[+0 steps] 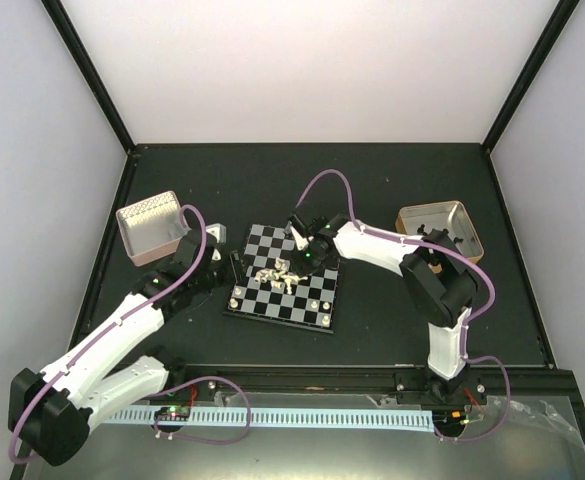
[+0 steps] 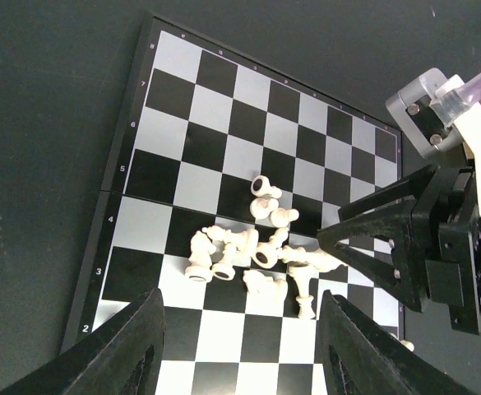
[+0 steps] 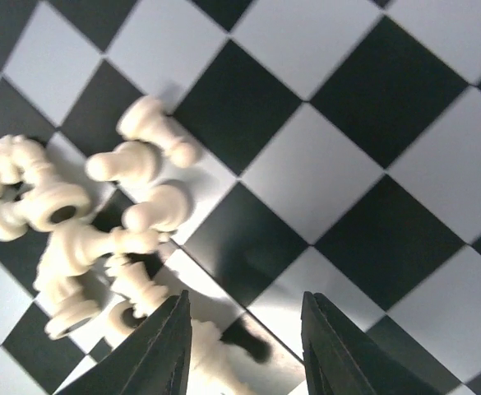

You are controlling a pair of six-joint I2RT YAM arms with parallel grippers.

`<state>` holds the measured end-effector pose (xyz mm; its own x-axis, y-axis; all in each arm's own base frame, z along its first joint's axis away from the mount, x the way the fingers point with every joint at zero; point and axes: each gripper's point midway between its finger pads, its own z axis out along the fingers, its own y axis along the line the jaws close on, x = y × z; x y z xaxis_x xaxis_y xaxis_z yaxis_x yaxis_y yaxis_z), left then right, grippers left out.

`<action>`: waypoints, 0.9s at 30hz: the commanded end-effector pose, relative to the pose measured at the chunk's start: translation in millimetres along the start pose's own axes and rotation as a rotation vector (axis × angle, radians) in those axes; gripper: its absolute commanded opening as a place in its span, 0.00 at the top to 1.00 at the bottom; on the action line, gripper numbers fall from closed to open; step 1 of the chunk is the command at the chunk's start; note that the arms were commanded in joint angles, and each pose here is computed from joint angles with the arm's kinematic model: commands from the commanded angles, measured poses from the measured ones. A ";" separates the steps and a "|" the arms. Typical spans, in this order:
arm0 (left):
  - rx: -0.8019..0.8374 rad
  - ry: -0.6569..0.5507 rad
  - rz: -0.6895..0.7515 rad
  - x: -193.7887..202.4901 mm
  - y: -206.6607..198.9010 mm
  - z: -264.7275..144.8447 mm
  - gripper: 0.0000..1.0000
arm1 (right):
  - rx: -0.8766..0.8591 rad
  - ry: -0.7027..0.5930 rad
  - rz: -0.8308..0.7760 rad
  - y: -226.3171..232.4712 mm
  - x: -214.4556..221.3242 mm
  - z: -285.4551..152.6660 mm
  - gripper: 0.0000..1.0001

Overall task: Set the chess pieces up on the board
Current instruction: Adjust the chess piece on the chessboard, then pick up the chess piece from the chessboard.

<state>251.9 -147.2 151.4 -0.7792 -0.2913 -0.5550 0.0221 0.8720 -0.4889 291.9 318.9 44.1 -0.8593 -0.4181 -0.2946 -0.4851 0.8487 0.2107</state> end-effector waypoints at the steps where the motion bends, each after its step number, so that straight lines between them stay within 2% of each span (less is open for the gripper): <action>1: 0.007 -0.012 -0.006 -3.3 -0.8 -2.7 0.47 | -0.111 -0.031 -0.142 20.6 -5.2 -7.9 0.62; 4: 0.008 -0.011 -0.007 -3.4 -1.2 -2.5 0.47 | -0.140 -0.017 -0.154 24.6 -2.8 -3.7 0.62; 12: 0.002 -0.010 -0.005 -2.5 0.4 -3.1 0.47 | -0.082 0.024 -0.152 11.3 10.0 3.2 0.69; 21: 0.008 -0.012 -0.006 -3.7 -1.1 -3.1 0.47 | -0.043 0.062 -0.159 2.2 21.2 9.9 0.69; 27: 0.010 -0.009 -0.004 -3.5 -1.9 -3.1 0.47 | 0.010 0.049 -0.151 -6.4 17.5 10.7 0.75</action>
<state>251.7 -147.0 151.2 -0.7798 -0.2912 -0.5542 0.0215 0.8722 -0.4887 277.6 320.0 35.8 -0.7792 -0.5536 -0.2940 -0.6185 0.7551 0.2173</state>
